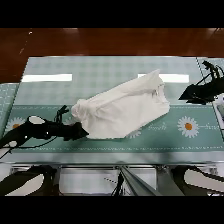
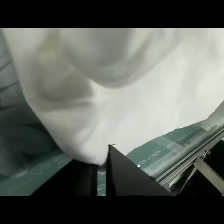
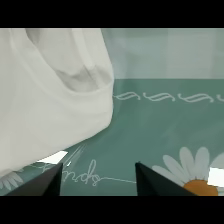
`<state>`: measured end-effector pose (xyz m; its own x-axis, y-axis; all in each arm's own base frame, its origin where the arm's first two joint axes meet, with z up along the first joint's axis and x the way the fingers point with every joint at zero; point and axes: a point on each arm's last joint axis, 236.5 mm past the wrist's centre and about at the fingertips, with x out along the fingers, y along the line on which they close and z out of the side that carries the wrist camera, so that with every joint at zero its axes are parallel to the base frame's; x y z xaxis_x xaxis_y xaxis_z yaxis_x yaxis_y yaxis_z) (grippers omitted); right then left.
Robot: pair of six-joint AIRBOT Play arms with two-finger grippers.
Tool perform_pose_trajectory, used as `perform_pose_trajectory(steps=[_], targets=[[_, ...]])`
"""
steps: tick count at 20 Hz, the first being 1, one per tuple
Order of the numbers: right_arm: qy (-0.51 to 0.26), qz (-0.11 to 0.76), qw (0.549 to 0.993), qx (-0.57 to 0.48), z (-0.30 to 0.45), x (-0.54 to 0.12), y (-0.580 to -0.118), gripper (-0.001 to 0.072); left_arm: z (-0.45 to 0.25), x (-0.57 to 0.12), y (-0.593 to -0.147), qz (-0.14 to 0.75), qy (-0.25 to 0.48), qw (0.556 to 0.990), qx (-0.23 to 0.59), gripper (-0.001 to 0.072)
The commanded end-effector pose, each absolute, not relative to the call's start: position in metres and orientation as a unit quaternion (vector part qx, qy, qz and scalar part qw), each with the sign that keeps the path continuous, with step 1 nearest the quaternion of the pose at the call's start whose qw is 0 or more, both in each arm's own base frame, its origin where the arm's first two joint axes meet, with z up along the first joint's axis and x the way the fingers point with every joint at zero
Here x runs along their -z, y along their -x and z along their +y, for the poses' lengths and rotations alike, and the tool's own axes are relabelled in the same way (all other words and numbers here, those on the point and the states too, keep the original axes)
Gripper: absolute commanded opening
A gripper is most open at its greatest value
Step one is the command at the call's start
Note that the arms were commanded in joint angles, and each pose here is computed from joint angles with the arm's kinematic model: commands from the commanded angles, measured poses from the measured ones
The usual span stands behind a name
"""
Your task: Fold the shirts.
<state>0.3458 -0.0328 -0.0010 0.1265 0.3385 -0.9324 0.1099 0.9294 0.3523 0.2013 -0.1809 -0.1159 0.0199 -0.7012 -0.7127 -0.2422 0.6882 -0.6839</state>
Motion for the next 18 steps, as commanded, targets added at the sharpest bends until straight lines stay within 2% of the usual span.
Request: perform_pose_trajectory(steps=[1,4,9,16,17,18], targets=[[-0.149,0.662,0.732,-0.068,-0.043,0.003,-0.338,0.0539,-0.177,0.131,-0.209,0.679,0.346,0.627,0.163,0.0021],[-0.195,0.651,0.729,-0.083,-0.034,0.022,-0.334,0.0541,-0.178,0.122,-0.216,0.673,0.344,0.629,0.182,0.002],[-0.292,0.594,0.746,-0.071,-0.004,0.061,-0.352,0.0542,-0.184,0.104,-0.229,0.662,0.337,0.635,0.212,0.002],[-0.269,0.608,0.744,-0.067,0.027,0.114,-0.358,0.054,-0.189,0.074,-0.268,0.626,0.327,0.666,0.24,0.002],[-0.265,0.611,0.743,-0.069,0.034,0.118,-0.359,0.0513,-0.19,0.069,-0.275,0.62,0.325,0.672,0.243,0.002],[-0.259,0.614,0.742,-0.074,0.041,0.12,-0.359,0.0371,-0.19,0.064,-0.281,0.614,0.324,0.676,0.247,0.002]])
